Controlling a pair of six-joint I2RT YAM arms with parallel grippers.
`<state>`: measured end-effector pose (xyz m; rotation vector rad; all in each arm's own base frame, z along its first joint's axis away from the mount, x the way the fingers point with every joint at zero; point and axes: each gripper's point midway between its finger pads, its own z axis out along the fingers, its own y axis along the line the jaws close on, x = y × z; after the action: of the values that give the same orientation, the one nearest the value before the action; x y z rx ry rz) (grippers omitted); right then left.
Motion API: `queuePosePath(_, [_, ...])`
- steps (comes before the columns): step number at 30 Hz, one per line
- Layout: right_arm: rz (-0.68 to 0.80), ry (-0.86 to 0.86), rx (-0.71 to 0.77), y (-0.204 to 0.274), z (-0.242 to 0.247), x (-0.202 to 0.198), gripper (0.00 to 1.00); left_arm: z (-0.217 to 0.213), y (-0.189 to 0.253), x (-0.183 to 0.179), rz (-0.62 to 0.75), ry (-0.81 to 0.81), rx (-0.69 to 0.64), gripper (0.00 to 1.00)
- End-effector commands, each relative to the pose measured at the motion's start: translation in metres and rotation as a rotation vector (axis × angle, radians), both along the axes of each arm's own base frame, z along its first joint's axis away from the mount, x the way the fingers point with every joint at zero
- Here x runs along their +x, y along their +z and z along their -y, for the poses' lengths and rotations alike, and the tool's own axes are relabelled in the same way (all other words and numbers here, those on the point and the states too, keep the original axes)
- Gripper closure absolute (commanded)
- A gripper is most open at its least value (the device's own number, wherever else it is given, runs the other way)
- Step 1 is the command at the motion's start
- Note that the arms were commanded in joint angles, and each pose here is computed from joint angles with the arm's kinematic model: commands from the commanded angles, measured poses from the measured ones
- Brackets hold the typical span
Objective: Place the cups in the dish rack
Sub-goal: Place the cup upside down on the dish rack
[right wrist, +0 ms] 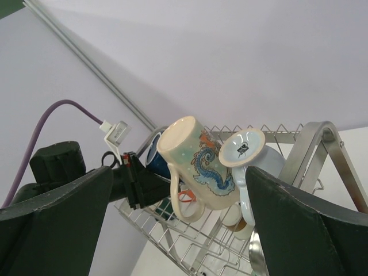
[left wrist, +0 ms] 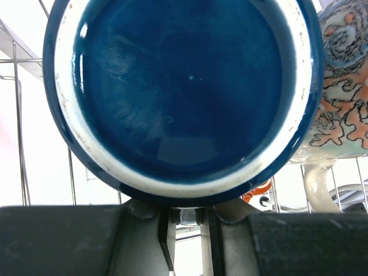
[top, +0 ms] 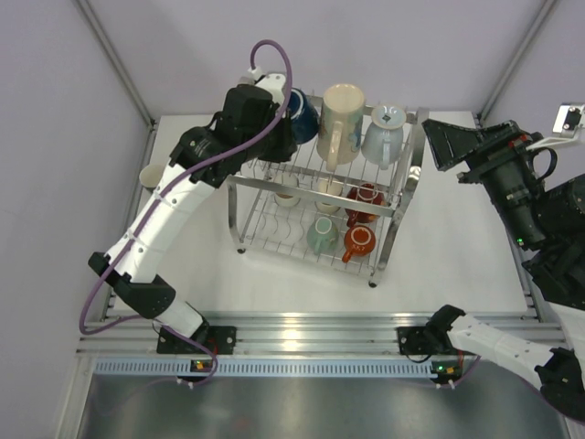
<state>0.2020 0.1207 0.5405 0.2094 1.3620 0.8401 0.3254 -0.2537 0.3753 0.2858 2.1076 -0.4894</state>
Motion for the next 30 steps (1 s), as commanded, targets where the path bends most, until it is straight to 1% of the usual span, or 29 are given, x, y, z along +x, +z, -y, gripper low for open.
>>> queuePosePath(1, [0.02, -0.022, 0.006, 0.005, 0.005, 0.0, 0.01, -0.002, 0.041, -0.003, 0.119, -0.014, -0.08, 0.82])
queuePosePath(4, [0.021, -0.026, 0.003, 0.005, 0.006, -0.001, 0.0, 0.0, 0.038, -0.003, 0.109, -0.02, -0.081, 0.79])
queuePosePath(11, [0.024, -0.03, 0.0, 0.007, 0.007, 0.0, 0.01, 0.0, 0.033, -0.004, 0.098, -0.018, -0.072, 0.78])
queuePosePath(14, [0.026, -0.028, 0.0, 0.007, 0.007, -0.001, 0.01, -0.002, 0.034, -0.005, 0.1, -0.015, -0.077, 0.74])
queuePosePath(18, [0.025, -0.026, 0.0, 0.007, 0.006, 0.0, 0.01, -0.004, 0.033, -0.006, 0.101, -0.01, -0.074, 0.71])
queuePosePath(25, [0.028, -0.021, 0.004, 0.008, 0.005, -0.001, 0.01, -0.004, 0.032, -0.009, 0.098, -0.023, -0.072, 0.7])
queuePosePath(30, [0.024, -0.019, 0.003, 0.005, 0.005, -0.001, 0.01, 0.003, 0.03, -0.016, 0.076, -0.07, -0.097, 0.71])
